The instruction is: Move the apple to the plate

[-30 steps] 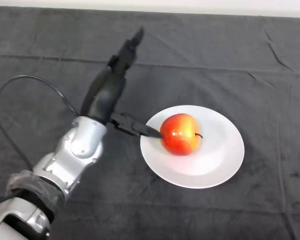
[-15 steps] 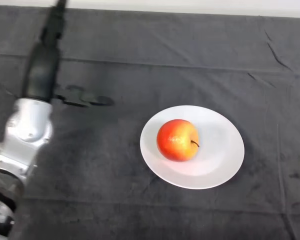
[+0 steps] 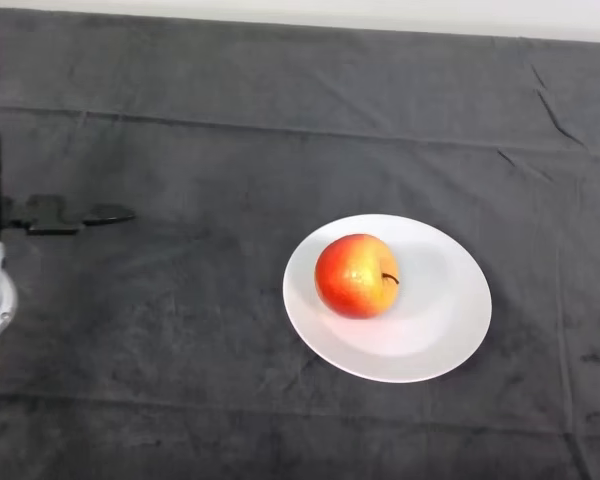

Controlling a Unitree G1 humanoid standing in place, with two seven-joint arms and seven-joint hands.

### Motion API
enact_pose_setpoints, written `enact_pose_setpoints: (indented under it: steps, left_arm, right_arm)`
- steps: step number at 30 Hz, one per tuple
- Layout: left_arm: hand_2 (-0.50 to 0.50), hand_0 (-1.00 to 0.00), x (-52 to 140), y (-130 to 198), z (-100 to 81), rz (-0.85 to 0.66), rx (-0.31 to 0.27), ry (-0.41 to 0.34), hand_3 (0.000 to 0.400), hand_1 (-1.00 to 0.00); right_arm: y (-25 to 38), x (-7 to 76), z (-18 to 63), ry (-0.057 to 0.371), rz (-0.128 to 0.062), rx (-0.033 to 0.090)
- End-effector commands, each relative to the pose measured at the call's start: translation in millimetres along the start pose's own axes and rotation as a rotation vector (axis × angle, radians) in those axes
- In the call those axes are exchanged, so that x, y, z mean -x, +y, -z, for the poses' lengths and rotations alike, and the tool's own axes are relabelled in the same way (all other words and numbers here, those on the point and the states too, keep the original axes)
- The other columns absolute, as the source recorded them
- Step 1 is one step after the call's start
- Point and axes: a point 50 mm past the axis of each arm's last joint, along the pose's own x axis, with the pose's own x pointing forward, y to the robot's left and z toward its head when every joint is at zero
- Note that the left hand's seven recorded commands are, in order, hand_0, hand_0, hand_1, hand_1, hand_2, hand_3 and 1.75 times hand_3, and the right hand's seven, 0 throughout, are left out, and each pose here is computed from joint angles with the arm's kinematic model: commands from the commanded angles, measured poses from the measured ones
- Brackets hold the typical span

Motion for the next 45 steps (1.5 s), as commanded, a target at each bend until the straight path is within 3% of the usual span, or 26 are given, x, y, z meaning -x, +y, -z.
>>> enact_pose_setpoints:
  steps: [1, 29, 45]
  left_arm:
    - [0.00, 0.00, 2.9, 26, 2.4, -0.061, -0.030, -0.010, 0.000, 0.00]
    - [0.00, 0.00, 45.8, 119, 13.3, -0.367, -0.081, 0.041, 0.000, 0.00]
    - [0.00, 0.00, 54.0, 128, 20.7, -0.470, -0.078, 0.090, 0.000, 0.00]
  right_arm:
    - [-14.2, 58.6, 58.1, 0.342, 0.041, 0.035]
    - [-14.3, 58.5, 58.2, 0.342, 0.041, 0.035]
    - [-14.3, 58.5, 58.2, 0.342, 0.041, 0.035]
